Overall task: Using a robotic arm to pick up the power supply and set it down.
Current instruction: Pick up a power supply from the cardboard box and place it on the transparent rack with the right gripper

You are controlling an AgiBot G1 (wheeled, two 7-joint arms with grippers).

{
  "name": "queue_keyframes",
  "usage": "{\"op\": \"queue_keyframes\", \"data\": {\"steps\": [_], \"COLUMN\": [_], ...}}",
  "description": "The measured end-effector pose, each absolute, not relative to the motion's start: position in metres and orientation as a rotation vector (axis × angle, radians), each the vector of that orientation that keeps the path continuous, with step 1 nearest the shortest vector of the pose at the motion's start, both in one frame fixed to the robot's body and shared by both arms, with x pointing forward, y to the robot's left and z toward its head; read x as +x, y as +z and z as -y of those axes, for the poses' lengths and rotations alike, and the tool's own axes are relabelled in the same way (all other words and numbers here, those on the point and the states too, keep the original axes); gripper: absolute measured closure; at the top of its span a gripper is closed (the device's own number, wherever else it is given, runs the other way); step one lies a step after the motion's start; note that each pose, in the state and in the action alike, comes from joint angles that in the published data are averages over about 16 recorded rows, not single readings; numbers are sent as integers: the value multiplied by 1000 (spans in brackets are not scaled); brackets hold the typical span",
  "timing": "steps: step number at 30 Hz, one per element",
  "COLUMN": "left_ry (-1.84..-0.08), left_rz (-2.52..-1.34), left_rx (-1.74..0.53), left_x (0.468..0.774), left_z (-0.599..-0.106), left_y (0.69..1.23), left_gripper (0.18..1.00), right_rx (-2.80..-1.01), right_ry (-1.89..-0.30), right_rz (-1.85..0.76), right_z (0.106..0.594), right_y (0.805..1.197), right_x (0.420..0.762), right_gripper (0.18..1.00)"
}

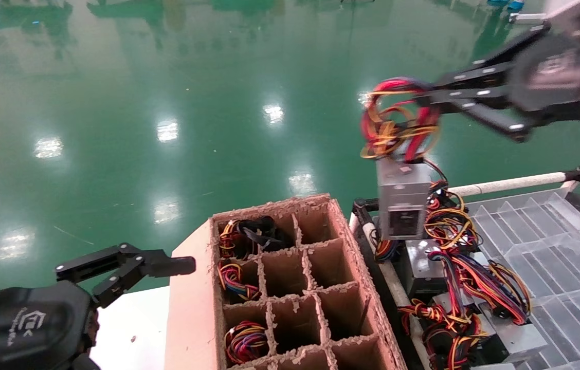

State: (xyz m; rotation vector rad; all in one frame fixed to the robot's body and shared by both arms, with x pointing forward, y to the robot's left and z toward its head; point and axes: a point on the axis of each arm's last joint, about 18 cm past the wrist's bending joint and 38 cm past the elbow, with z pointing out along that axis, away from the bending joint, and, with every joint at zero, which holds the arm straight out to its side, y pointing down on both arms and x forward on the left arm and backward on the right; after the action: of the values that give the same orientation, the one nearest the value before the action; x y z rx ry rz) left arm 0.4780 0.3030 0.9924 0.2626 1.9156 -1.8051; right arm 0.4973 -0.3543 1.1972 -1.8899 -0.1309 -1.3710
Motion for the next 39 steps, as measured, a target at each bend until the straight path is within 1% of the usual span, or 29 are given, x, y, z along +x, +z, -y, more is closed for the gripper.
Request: {"op": "queue_keyframes", "data": {"steps": [9,21,30,39], "left_ry": [-1805,-1805,-1805,-1805], "left_rz": [-1916,-1916,-1916,-1916], "left_rx": [263,263,263,263], "left_x": [478,478,478,478], "left_z": [-303,-303,-303,-303], "left_y": [992,992,992,992], "left_gripper": [184,184,184,184], "right_rx": [-1928,-2003,-2074,-2170], "right_ry": [-1501,-1600,-1612,-1553], "right_rz": [16,-154,-227,-260], "right_z": [423,496,526,536], "right_y": [1198,1165,1134,1098], "right_x": [452,407,388,381], "right_gripper": [979,979,979,979]}}
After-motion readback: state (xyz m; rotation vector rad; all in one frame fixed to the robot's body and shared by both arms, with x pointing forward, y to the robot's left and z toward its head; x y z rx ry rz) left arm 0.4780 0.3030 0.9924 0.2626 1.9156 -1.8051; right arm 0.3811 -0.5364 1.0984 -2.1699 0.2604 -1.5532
